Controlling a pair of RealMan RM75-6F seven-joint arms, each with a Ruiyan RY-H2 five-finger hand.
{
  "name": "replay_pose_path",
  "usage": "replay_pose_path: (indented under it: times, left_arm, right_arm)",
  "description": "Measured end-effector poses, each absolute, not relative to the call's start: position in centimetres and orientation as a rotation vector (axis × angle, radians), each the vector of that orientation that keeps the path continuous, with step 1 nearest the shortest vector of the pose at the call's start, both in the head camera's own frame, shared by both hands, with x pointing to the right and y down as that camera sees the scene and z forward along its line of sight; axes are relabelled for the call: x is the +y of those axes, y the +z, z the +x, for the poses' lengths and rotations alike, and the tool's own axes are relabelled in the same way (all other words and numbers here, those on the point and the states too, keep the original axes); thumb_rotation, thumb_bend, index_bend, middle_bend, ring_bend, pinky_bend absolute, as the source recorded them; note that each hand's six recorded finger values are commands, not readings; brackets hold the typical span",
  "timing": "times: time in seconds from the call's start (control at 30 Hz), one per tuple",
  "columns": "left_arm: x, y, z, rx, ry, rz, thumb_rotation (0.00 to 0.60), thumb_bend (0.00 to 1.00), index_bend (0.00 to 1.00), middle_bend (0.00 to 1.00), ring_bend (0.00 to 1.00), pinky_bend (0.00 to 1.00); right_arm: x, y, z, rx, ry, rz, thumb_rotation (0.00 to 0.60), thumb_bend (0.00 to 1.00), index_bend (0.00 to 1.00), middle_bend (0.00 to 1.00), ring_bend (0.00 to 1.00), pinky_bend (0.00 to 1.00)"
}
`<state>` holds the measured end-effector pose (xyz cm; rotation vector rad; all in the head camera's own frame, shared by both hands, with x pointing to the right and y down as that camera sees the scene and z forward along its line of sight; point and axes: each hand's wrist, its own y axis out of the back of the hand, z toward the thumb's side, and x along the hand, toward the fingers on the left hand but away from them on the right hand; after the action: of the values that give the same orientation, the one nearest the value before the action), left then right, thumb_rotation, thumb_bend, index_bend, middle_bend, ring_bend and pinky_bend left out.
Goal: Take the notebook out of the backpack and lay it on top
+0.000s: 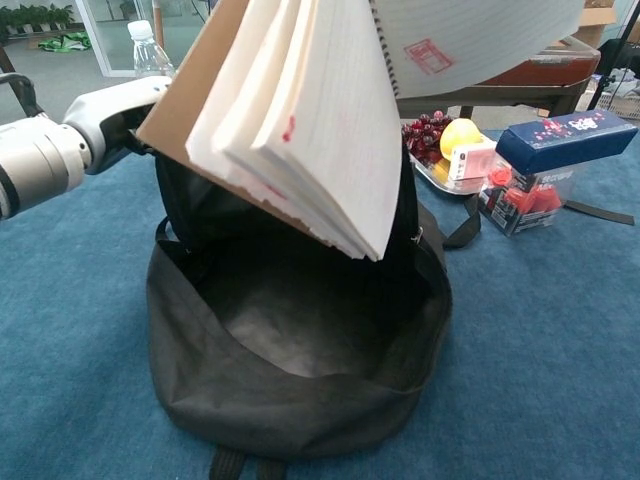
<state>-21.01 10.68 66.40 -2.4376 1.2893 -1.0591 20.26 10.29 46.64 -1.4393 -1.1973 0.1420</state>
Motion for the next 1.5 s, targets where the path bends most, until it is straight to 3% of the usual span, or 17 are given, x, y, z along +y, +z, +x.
replay_pose_path:
  times: [0.07,0.2,0.6,1.17,1.5]
  left_arm:
    - [10.8,66.3,-21.0,1.276,-1.058,-2.441,0.6,0.56,0.45,0.01,0.0,0.0]
    - [10.9,66.1,-21.2,1.242,-1.065,-2.445,0.6,0.43,0.26,0.0,0.0,0.0]
    - [11.3,64.7,-22.6,1.115,-1.123,-2.349,0.6,0.23,0.01,0.0,0.0,0.0]
    - [11.3,61.9,-28.2,1.14,-1.265,-2.139,0.6,0.22,0.0,0.0,0.0,0.0]
    - [12.4,61.2,-29.8,1.122,-1.329,-2.111,0.6,0.16,0.0,0.0,0.0,0.0]
  right_arm:
    - [9.9,46.5,20.6,-1.193,0.161,-1.426,0.6,0.5,0.98,0.63,0.59,0.62]
    - [9.3,46.8,21.2,-1.184,0.203,-1.418,0.6,0.49,0.98,0.63,0.59,0.62]
    - [8.6,47.0,22.3,-1.153,0.259,-1.391,0.6,0.49,0.98,0.63,0.59,0.62]
    - [8.2,45.3,24.2,-1.146,0.29,-1.345,0.6,0.49,0.98,0.63,0.59,0.62]
    - [8.8,47.5,23.1,-1.071,0.339,-1.395,0.6,0.5,0.98,0.63,0.6,0.62]
